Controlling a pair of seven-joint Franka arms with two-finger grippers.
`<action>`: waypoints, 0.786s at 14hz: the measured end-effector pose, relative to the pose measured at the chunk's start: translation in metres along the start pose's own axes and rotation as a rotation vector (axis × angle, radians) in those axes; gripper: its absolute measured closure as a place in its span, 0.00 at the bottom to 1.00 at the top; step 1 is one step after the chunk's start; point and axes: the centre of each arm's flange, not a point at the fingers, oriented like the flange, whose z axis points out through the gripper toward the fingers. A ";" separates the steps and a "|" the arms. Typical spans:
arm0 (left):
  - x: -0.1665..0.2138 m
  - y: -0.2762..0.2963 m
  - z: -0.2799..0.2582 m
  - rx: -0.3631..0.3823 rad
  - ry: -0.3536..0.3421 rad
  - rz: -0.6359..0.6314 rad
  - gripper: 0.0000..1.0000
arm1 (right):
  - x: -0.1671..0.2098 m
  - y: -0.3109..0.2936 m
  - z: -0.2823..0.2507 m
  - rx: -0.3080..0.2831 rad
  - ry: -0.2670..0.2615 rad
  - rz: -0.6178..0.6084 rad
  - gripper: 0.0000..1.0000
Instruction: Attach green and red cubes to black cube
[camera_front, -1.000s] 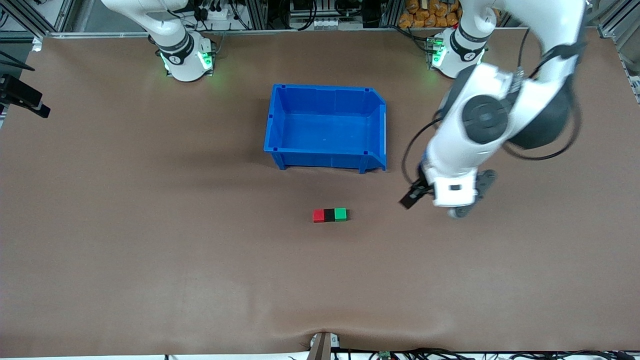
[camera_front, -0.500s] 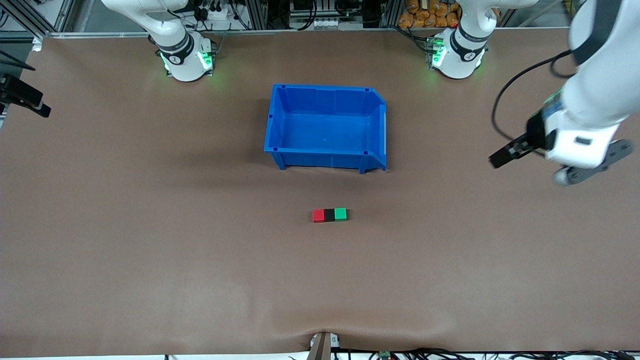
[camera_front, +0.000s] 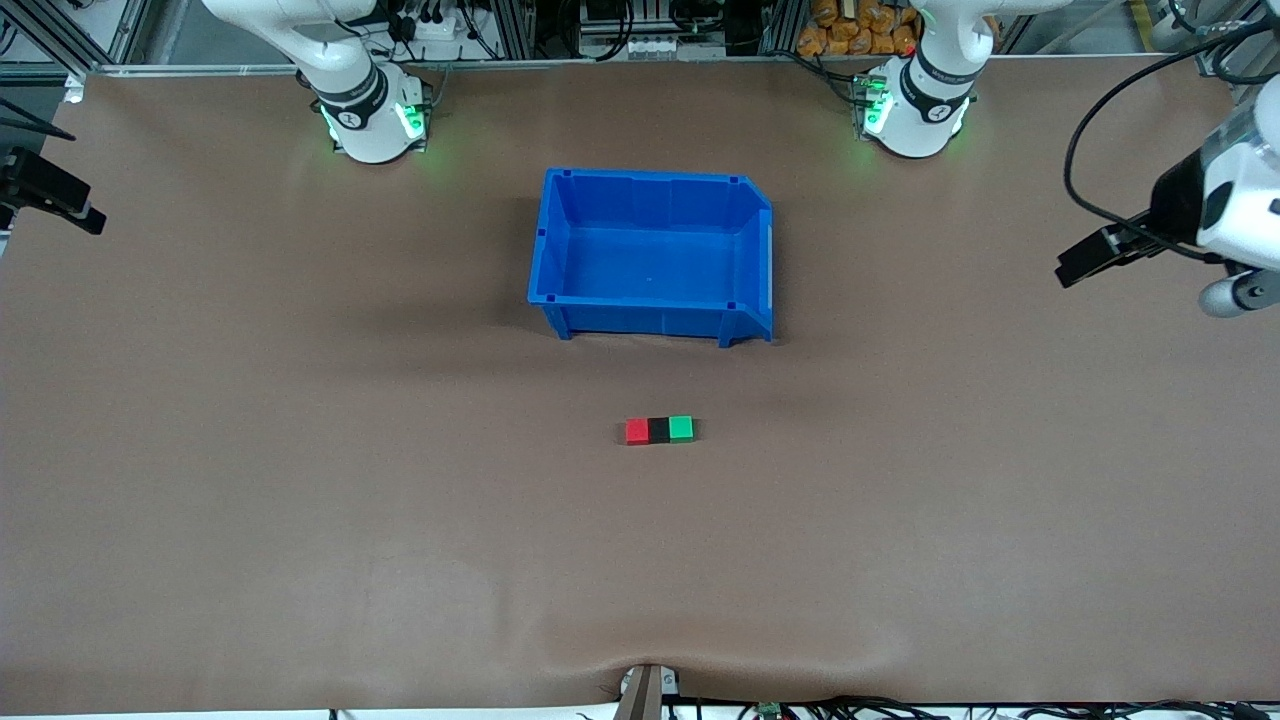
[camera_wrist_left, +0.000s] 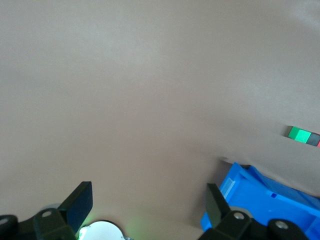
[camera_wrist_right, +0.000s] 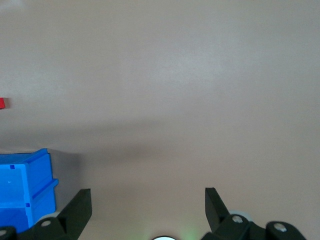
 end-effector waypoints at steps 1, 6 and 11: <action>-0.001 -0.004 -0.003 -0.001 0.004 0.017 0.00 | 0.000 0.000 0.000 0.000 0.000 -0.001 0.00; -0.008 -0.019 -0.011 0.001 0.018 0.090 0.00 | 0.000 0.002 0.000 0.000 0.000 0.004 0.00; -0.032 -0.021 -0.010 0.016 0.012 0.133 0.00 | 0.000 0.002 0.000 0.000 0.000 0.003 0.00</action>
